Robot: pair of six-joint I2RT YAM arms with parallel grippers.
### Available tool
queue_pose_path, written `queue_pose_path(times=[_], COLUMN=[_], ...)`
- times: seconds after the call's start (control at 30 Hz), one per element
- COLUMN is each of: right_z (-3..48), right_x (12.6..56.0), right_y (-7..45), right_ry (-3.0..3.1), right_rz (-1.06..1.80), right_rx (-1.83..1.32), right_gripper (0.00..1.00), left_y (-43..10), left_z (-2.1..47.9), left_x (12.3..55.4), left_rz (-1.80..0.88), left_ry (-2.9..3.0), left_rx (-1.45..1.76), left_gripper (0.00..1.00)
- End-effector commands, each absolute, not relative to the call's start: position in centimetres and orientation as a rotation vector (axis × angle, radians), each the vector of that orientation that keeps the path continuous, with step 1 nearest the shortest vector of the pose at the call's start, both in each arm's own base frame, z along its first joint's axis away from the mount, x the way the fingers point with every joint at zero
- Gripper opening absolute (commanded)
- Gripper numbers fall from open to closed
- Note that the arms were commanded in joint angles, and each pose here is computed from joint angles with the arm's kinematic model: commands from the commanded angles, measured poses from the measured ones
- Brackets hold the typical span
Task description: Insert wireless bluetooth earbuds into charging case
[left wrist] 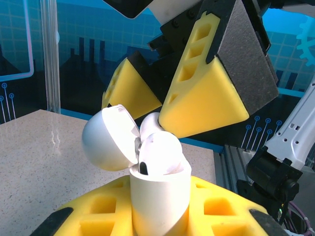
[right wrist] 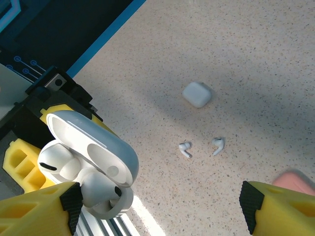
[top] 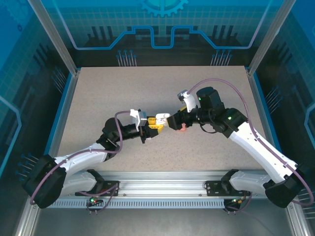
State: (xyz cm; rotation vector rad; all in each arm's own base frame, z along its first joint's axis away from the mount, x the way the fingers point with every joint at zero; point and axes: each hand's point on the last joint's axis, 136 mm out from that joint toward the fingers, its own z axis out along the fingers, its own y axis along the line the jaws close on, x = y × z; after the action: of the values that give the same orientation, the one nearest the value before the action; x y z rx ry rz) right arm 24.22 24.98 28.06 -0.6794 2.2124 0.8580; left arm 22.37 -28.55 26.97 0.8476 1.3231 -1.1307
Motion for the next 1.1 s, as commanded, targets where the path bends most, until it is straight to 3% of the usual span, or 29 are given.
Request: queue_pose_path(times=[0.0,0.33,0.57,1.07], right_z=[27.5,29.5,30.4,27.7], right_x=[24.2,23.7,22.9,24.7], right_y=[23.7,23.2,24.9,24.9], right_ry=[2.244,2.171,2.131,2.246], right_rz=[0.813,0.857,1.055,0.993], right_rx=[-0.652,-0.646,-0.67,-0.581], right_gripper=[0.86,0.88,0.9,0.79], left_y=[-28.7,-28.7,-28.6,-28.4], left_z=[29.3,29.2,29.4,29.5], left_x=[21.9,21.9,21.8,21.6], left_rz=[-1.128,-1.125,-1.13,-1.125], left_ry=[1.226,1.227,1.223,1.218], left_rx=[0.863,0.862,0.86,0.858], left_gripper=[0.02,0.02,0.02,0.02])
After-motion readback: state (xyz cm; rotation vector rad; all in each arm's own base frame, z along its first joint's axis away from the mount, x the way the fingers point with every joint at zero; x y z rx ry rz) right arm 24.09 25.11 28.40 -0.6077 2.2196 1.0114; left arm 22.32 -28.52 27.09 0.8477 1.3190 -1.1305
